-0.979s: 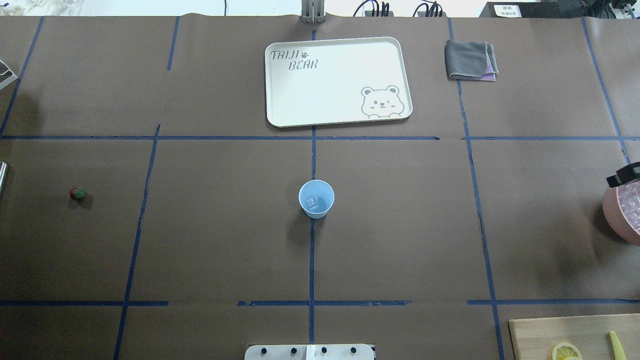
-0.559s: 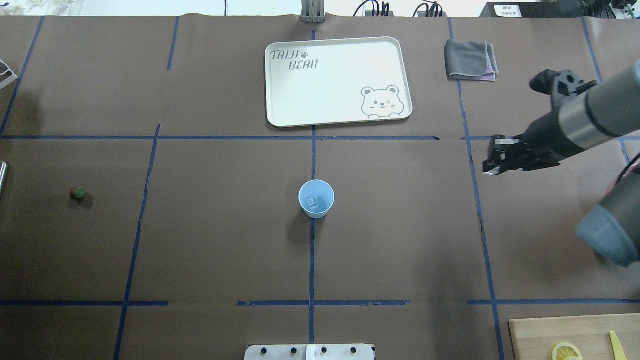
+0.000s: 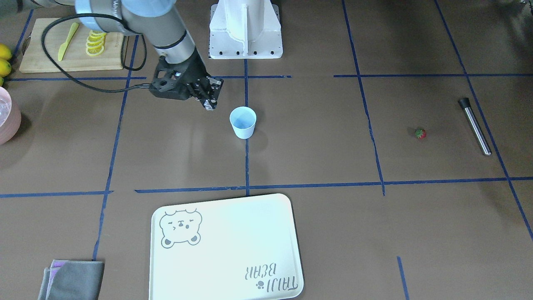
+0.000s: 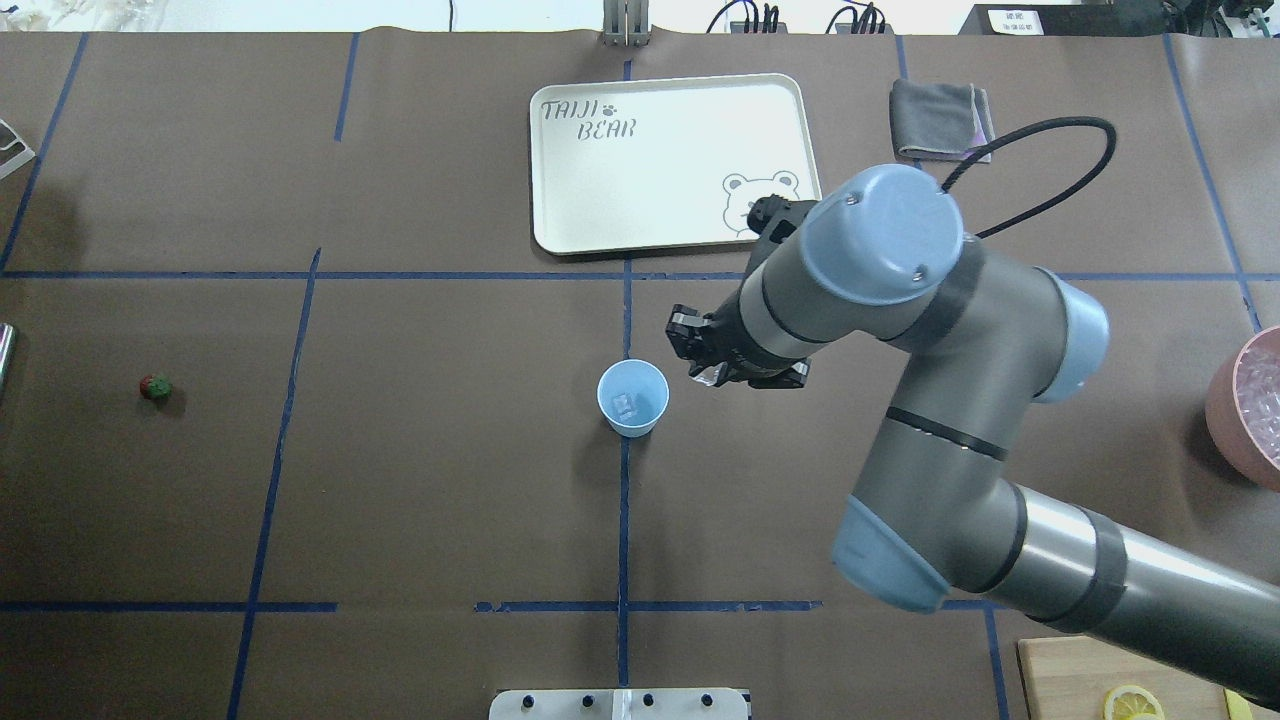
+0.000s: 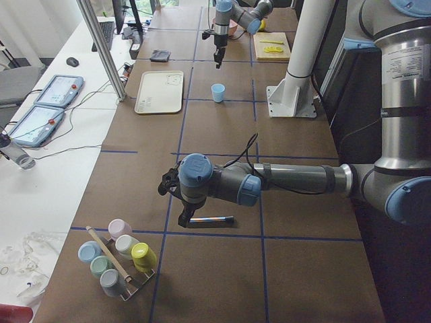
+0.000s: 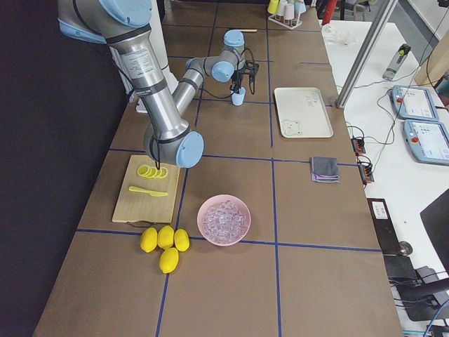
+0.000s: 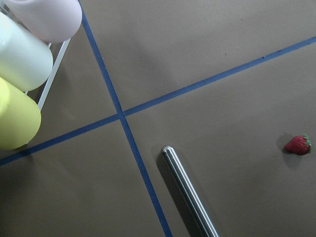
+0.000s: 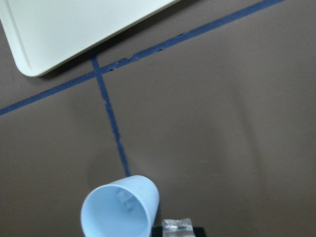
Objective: Mash ice and strawberries in cup
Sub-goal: 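Carry the ice cube over the light-blue cup with the right gripper, then open the right gripper to drop the ice cube into the cup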
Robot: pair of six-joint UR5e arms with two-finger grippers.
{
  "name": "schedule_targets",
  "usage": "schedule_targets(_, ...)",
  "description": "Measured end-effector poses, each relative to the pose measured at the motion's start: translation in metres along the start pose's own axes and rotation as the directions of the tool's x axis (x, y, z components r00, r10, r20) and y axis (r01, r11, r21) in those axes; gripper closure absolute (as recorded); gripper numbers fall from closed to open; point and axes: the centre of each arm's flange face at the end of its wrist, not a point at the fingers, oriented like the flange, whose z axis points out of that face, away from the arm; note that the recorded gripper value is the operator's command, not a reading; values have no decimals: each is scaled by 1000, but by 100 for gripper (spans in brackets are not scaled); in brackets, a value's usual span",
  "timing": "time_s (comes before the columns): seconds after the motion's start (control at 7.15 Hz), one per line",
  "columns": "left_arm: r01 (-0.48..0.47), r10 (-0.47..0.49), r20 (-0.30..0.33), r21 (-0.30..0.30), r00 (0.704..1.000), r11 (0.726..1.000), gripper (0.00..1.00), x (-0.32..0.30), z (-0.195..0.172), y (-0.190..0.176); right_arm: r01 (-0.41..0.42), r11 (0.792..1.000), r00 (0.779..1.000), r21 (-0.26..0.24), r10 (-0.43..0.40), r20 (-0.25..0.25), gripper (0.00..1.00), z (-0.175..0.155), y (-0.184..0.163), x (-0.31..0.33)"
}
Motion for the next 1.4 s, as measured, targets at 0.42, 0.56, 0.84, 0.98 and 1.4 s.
schedule_targets(0.42, -1, 1, -1, -1, 1000, 1000, 0, 0, 1, 2, -17, 1000, 1000, 19, 17, -14, 59, 27, 25, -38)
schedule_targets(0.56, -1, 1, -1, -2, 1000, 1000, 0, 0, 1, 2, -16, 1000, 1000, 25, 16, -14, 39, 30, 27, -39)
schedule_targets(0.84, 0, 0, -1, -3, 1000, 1000, 0, -1, 2, 2, -12, 1000, 1000, 29, 12, -3, 38, 33, 27, -41)
schedule_targets(0.98, 0, 0, -1, -3, 1000, 1000, 0, -1, 2, 2, -11, 1000, 1000, 29, 12, -2, 38, 34, 27, -41)
schedule_targets(1.4, 3, -3, -1, -5, 1000, 1000, 0, -2, 3, 3, -5, 999, 1000, 44, 4, 6, 39, 8, 2, 1)
